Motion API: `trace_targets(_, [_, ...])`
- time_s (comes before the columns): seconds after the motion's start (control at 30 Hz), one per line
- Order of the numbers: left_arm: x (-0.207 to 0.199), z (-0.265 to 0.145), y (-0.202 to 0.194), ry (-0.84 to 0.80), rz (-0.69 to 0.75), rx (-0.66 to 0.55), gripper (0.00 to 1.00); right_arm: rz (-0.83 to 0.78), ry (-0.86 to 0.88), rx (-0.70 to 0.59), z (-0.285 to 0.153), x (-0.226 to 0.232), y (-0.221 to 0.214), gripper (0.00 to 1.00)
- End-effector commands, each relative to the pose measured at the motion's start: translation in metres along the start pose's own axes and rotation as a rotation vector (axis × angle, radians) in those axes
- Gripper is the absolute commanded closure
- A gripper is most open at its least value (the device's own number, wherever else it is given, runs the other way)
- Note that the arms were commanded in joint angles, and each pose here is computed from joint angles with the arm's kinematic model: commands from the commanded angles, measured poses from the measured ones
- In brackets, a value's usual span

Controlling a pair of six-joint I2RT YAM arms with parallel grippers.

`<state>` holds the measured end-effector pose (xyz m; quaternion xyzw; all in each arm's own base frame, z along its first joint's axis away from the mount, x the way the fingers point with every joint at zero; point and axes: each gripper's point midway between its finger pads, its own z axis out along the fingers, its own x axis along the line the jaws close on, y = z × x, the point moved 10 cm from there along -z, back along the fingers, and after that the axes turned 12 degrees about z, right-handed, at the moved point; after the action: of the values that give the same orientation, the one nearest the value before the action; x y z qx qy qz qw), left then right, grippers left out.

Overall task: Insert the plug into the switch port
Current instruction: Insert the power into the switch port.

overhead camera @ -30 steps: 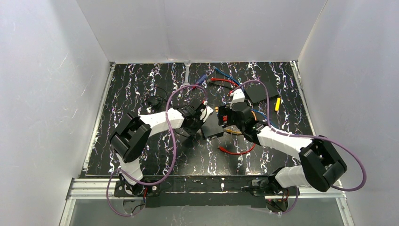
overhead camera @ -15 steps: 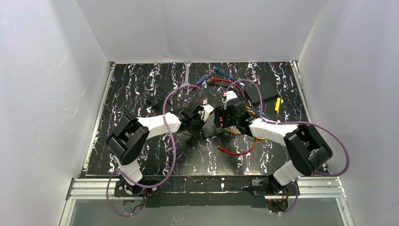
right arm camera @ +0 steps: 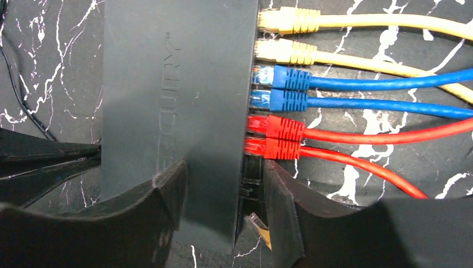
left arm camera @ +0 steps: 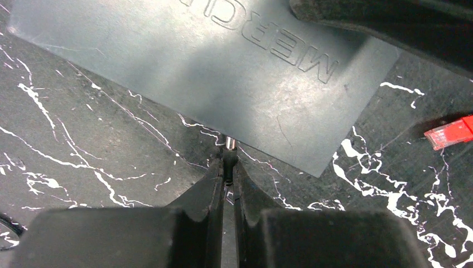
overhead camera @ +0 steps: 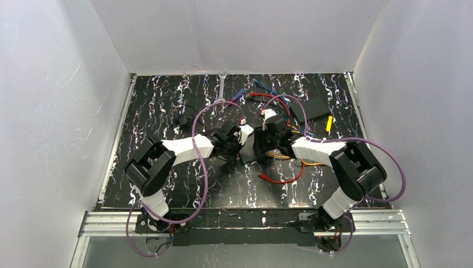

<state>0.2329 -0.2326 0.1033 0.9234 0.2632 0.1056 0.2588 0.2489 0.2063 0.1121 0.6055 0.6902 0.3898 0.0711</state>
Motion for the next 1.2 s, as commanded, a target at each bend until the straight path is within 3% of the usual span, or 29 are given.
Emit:
trace_targets(0.0, [-0.019,-0.004,-0.032,-0.089,-0.001,0.134,1.0,0.0,0.037,-0.004,0.001,0.009,0.009,0.43])
trace_targets(0.17, [-0.02,-0.008,-0.035,-0.085,0.003,0.132,1.0,-0.001,0.033,0.004,-0.001,0.009,0.01,0.48])
trace_targets(1.17, [-0.025,-0.021,-0.02,-0.061,-0.005,0.036,1.0,-0.021,0.047,0.072,0.0,0.005,-0.003,0.53])
